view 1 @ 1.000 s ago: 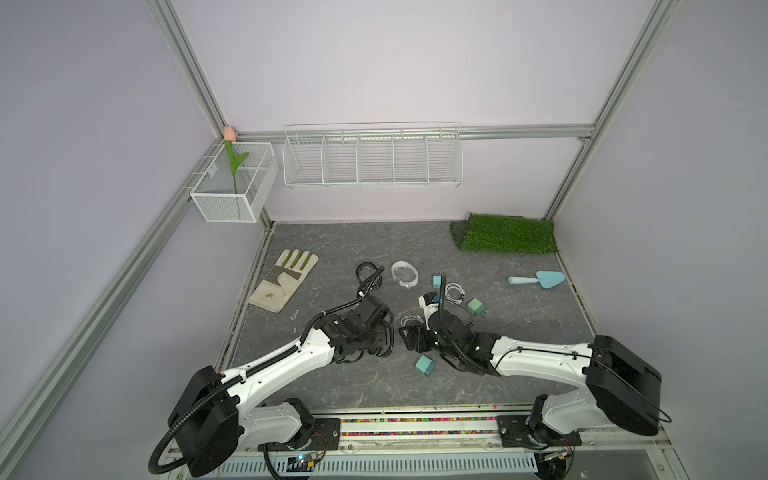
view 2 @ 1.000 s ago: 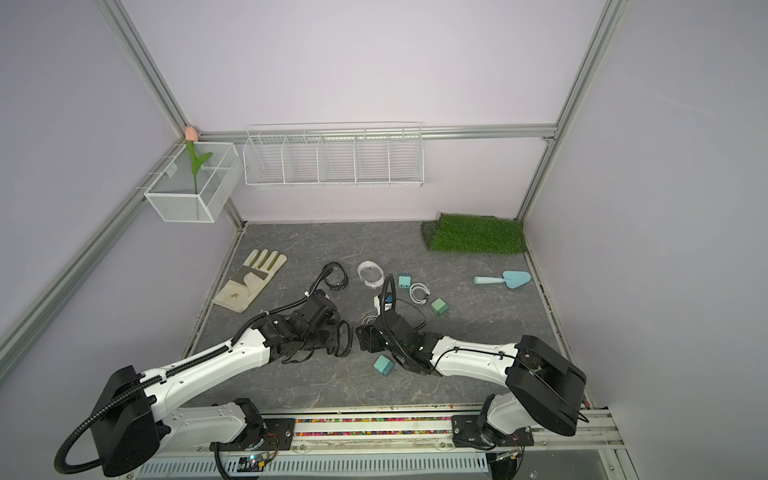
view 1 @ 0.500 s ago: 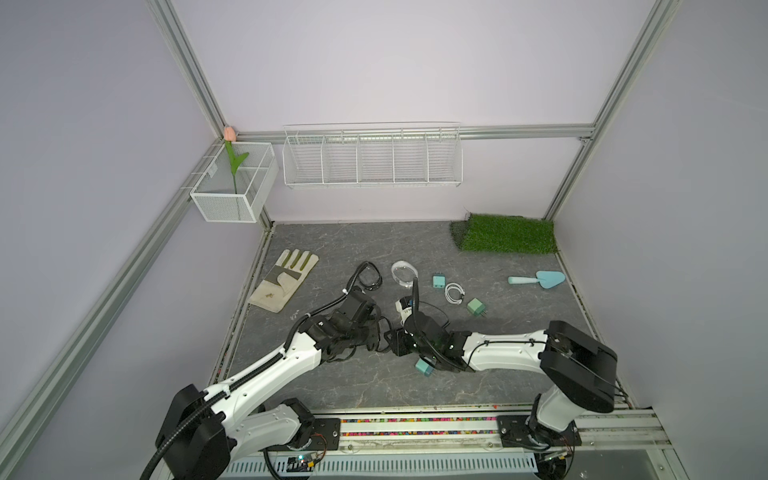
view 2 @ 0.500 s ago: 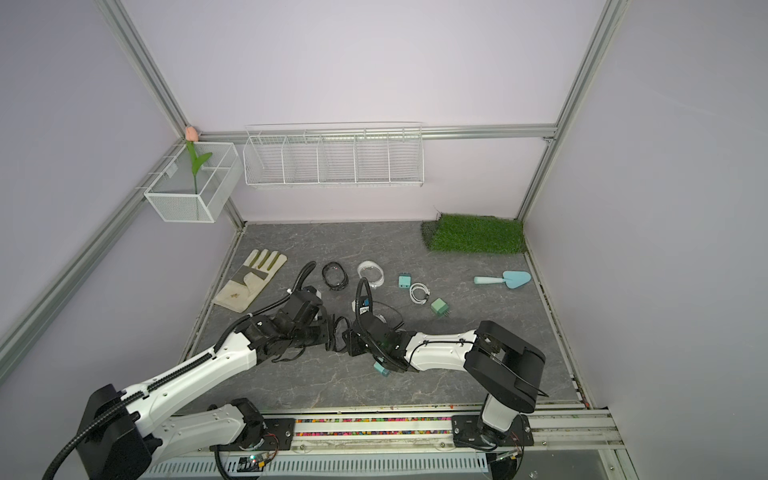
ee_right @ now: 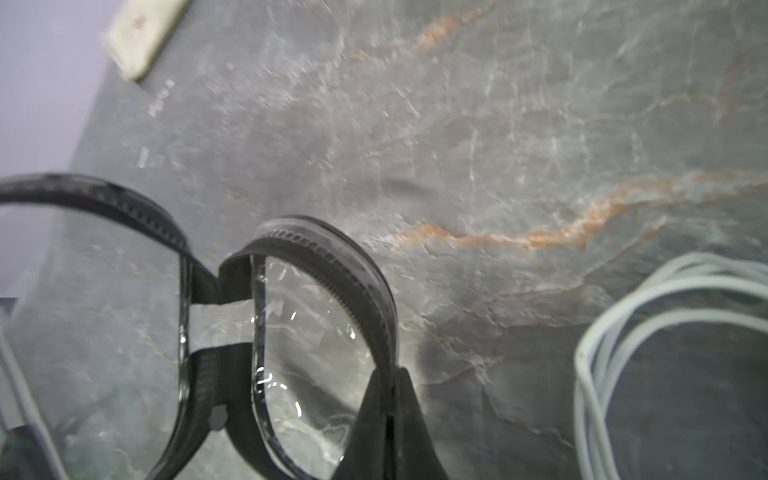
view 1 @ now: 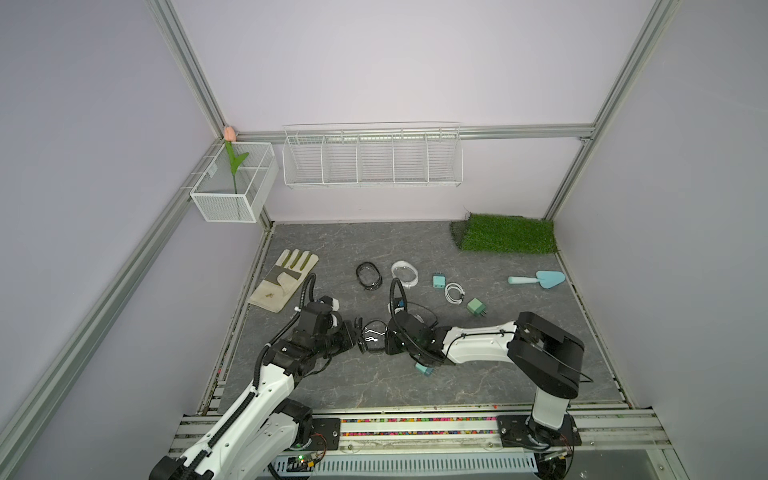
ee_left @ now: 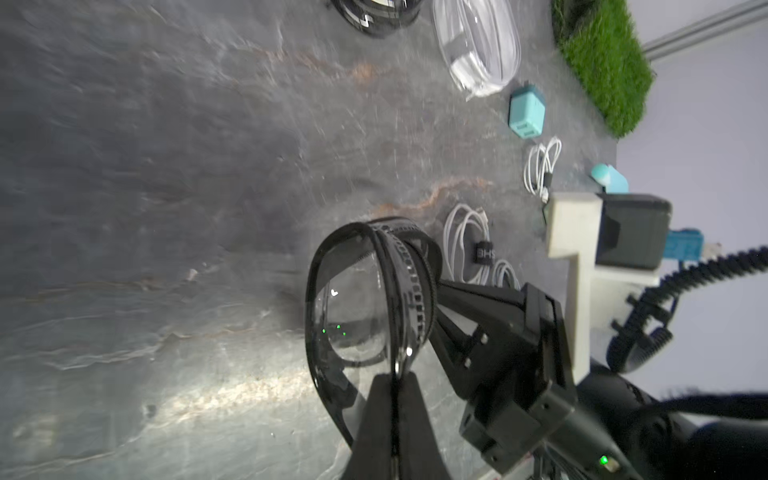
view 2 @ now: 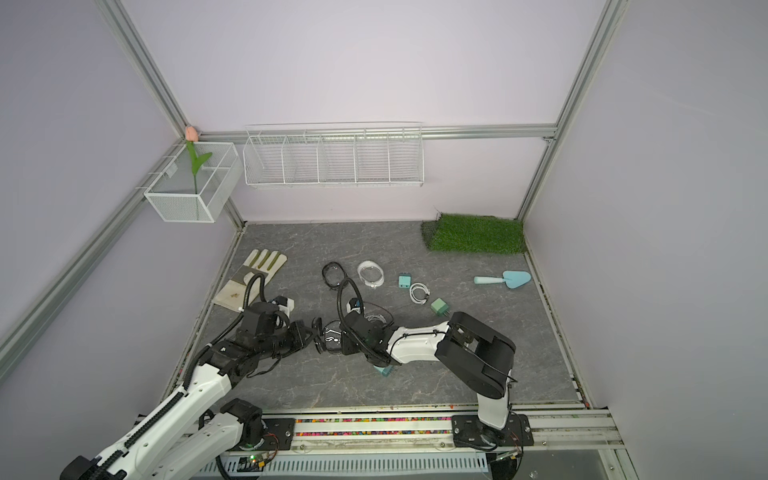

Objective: Pack away charging kits
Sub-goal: Open the storage bag at the center of the board.

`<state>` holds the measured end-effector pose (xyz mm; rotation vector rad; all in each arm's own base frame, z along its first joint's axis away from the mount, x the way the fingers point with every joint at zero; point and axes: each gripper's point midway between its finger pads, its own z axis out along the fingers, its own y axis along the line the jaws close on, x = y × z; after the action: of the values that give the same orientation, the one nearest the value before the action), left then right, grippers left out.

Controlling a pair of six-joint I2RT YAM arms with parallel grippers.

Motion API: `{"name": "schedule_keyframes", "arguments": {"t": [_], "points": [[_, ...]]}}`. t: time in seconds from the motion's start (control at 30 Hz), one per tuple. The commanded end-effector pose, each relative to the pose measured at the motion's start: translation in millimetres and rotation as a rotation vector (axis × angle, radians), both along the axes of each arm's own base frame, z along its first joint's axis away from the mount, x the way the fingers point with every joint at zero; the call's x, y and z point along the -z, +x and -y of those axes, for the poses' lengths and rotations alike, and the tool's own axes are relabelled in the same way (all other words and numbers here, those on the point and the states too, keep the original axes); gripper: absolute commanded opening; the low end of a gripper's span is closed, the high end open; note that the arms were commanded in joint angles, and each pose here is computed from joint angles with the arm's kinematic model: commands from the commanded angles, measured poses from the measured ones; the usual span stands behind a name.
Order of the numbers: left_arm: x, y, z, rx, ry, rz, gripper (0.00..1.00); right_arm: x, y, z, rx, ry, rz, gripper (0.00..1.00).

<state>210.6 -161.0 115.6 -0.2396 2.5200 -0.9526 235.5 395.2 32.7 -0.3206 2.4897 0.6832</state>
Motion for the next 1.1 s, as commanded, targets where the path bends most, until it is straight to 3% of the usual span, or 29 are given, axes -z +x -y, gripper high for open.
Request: {"name": "schedule_keyframes", "arguments": {"t": [0.0, 0.27, 0.43, 0.57, 0.7, 1.07], "points": [[-29, -2, 20, 0.108, -0.108, 0.065, 0.0, 21, 5, 20, 0.068, -0.094, -0.047, 0.06], [-47, -8, -8, 0.046, -0.004, 0.134, 0.0, 35, 14, 32, 0.115, -0.166, -0.08, 0.06], [-19, -3, -26, -0.011, 0.052, 0.011, 0.0, 40, 15, 49, 0.149, -0.225, -0.073, 0.06], [-14, 1, -31, -0.037, 0.08, -0.017, 0.0, 35, 17, 56, 0.159, -0.25, -0.048, 0.06], [-27, 3, -15, 0.033, -0.003, 0.036, 0.0, 19, 16, 40, 0.098, -0.219, -0.016, 0.21], [-27, 0, -12, 0.051, 0.127, 0.037, 0.0, -19, 17, 9, 0.028, -0.125, 0.013, 0.43]]}}
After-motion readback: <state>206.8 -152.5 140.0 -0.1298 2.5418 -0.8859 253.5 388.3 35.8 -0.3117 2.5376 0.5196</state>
